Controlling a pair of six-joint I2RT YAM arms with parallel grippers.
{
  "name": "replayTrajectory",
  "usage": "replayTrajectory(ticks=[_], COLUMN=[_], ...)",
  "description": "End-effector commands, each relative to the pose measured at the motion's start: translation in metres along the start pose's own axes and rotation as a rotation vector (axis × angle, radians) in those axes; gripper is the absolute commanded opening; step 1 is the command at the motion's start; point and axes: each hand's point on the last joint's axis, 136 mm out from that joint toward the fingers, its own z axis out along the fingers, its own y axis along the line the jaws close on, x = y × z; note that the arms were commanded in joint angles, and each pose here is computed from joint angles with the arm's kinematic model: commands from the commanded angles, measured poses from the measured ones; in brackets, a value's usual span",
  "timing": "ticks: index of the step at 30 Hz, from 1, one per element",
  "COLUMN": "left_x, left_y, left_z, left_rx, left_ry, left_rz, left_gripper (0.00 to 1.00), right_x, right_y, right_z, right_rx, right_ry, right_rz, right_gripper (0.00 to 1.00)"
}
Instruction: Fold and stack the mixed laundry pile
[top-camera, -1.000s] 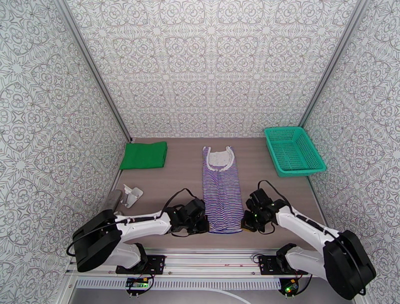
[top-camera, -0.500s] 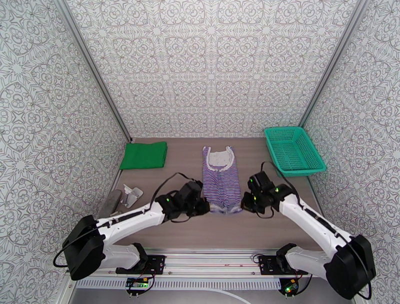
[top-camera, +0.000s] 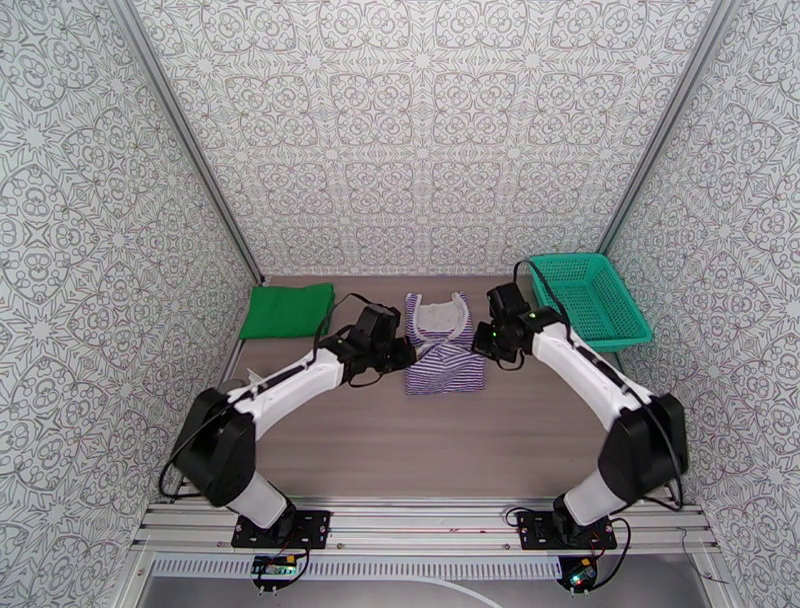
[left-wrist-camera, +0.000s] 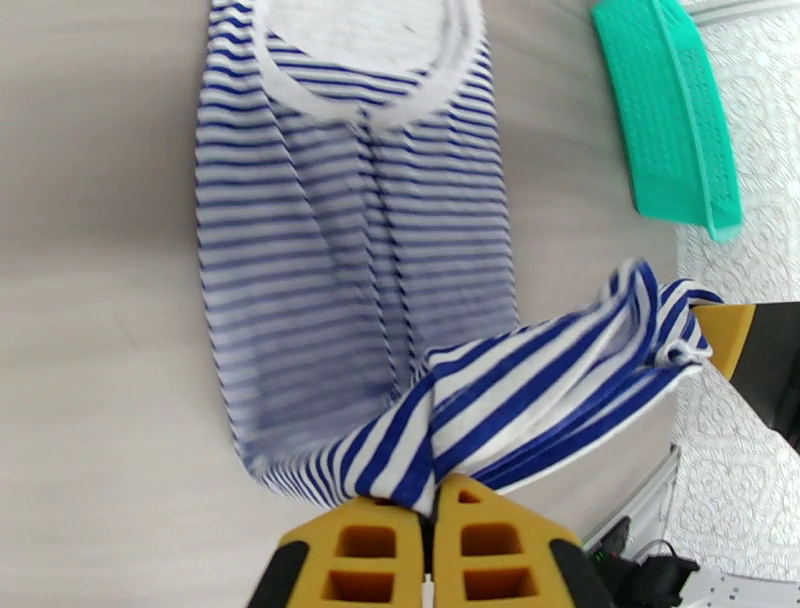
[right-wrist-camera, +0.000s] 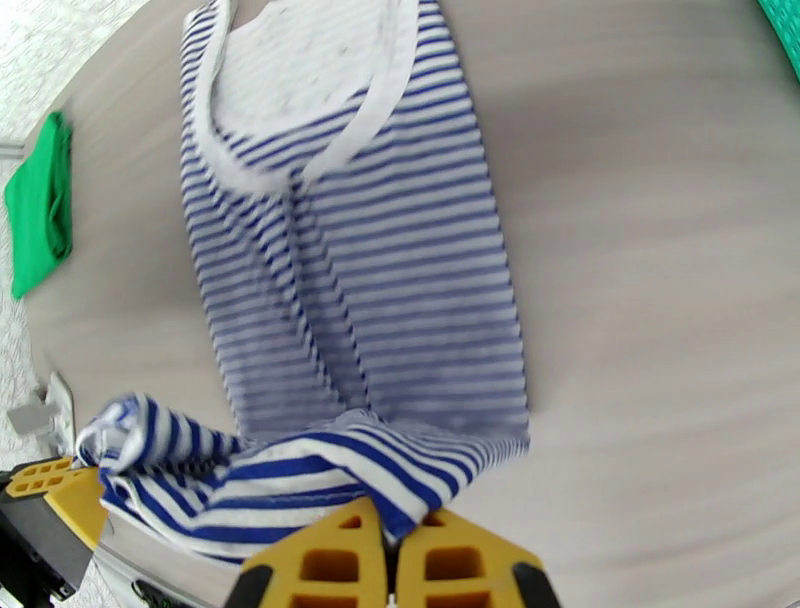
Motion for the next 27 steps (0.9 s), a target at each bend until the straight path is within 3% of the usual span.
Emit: replayTrajectory(ticks=[1,8,14,16,18,20,21,27], left_x=[-0.021,-0.040,-0.056,-0.059,-0.062,-0.065,-0.067,-0.087], left_y=[-0.001,0.028,0.040,0.043,0.051,0.058,0.059,0.061], left_z=[0.012,0.047,0.071,0.076,0.080,0.081,0.079,0.058], left_rx=[0.026,0.025,0.102,0.120,0.113,0.111,0.114,0.135], left_ry=[-0.012,-0.009,-0.016,-0.027,-0.032,-0.039,-0.044,-0.096], left_rz=[0.034,0.009,-0.024,-0.032,-0.048,-0.062,-0.063,-0.050], left_gripper=[0.00,0.00,0.00,0.06,0.17,0.28,0.34,0.46], right_x=[-0.028,-0.050,-0.057,-0.057,-0.058,-0.059,-0.062,-0.078], right_y=[0.010,0.012,0.008,0.004,-0.001,-0.001,-0.002,0.004], right_z=[0.015,0.073,0.109,0.117,0.125,0.130,0.130,0.112], right_rx=[-0.035,-0.078,-0.085,-0.082,-0.073,-0.096,-0.100,-0.169], right_ry=[-0.021,0.047,0.084,0.096,0.098,0.093,0.084,0.029], right_rz=[-0.015,0.006,0.005,0.002,0.003,-0.003,-0.002,0.002], right_gripper=[0.00,0.00,0.00,0.03,0.25,0.34,0.37,0.39])
